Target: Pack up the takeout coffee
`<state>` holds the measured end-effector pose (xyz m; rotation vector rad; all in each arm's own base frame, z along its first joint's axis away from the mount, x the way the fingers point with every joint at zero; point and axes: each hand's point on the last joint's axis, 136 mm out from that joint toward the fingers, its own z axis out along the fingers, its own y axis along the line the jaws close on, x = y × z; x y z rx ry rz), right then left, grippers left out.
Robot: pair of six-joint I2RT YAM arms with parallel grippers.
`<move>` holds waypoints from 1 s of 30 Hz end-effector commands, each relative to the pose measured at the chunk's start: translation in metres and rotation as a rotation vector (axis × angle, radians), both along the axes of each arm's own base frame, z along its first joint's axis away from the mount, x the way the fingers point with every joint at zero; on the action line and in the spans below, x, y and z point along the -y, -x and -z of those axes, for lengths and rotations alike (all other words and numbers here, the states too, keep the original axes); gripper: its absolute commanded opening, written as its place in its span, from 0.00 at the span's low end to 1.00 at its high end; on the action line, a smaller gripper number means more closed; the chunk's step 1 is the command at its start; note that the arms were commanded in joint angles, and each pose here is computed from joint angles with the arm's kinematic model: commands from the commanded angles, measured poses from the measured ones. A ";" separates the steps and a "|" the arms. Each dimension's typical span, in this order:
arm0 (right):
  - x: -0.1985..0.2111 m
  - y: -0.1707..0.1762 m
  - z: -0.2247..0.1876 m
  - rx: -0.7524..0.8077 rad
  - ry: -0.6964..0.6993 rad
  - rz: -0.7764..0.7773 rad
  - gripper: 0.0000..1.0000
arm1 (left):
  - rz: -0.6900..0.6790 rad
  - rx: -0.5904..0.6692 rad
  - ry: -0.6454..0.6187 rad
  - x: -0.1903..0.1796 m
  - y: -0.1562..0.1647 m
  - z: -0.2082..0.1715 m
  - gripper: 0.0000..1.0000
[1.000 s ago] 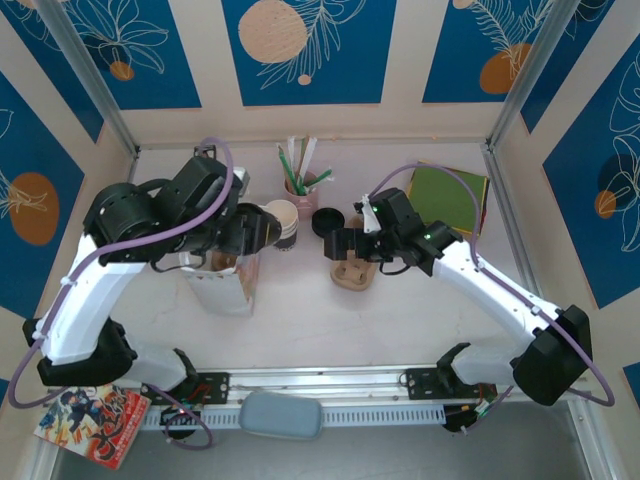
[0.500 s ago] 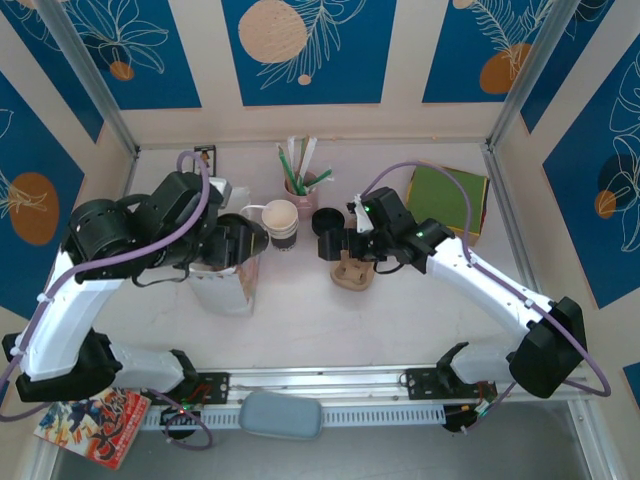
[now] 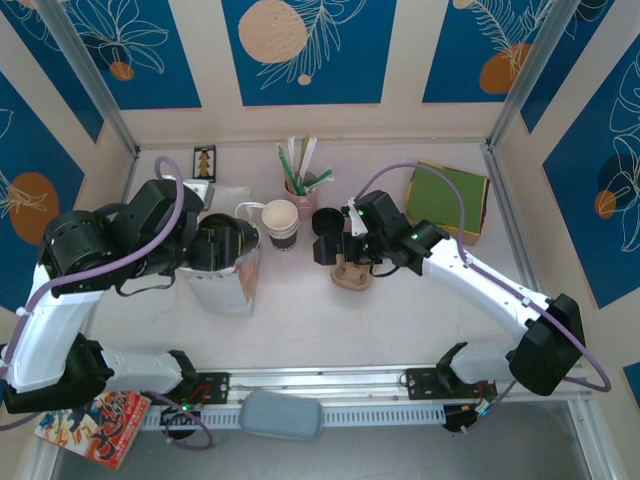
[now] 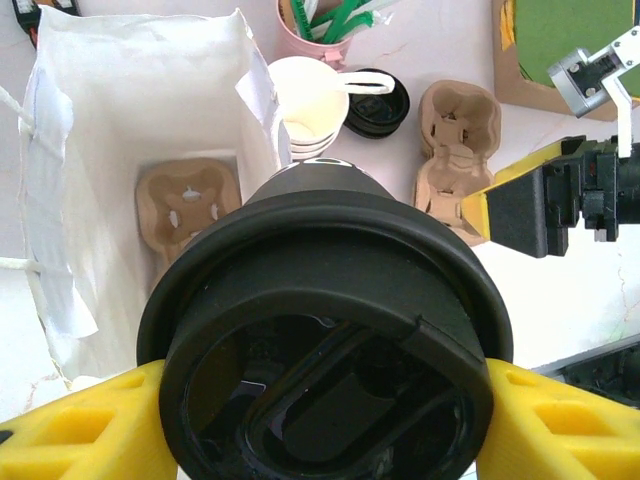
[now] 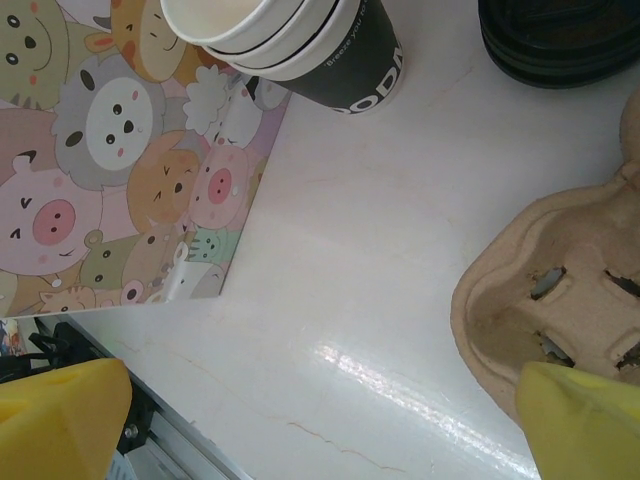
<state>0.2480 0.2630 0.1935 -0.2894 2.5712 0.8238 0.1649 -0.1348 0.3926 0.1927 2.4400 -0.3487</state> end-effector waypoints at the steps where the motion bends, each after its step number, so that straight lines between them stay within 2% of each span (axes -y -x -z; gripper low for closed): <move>1: -0.001 -0.002 -0.008 0.016 -0.003 0.011 0.99 | -0.046 -0.058 -0.133 -0.040 0.018 0.016 0.60; 12: -0.003 -0.003 -0.009 0.017 0.002 0.009 0.99 | -0.089 -0.049 -0.206 -0.053 0.011 0.025 0.59; 30: -0.006 -0.007 -0.005 0.013 0.018 0.008 0.99 | -0.096 -0.135 -0.305 -0.060 0.004 0.049 0.59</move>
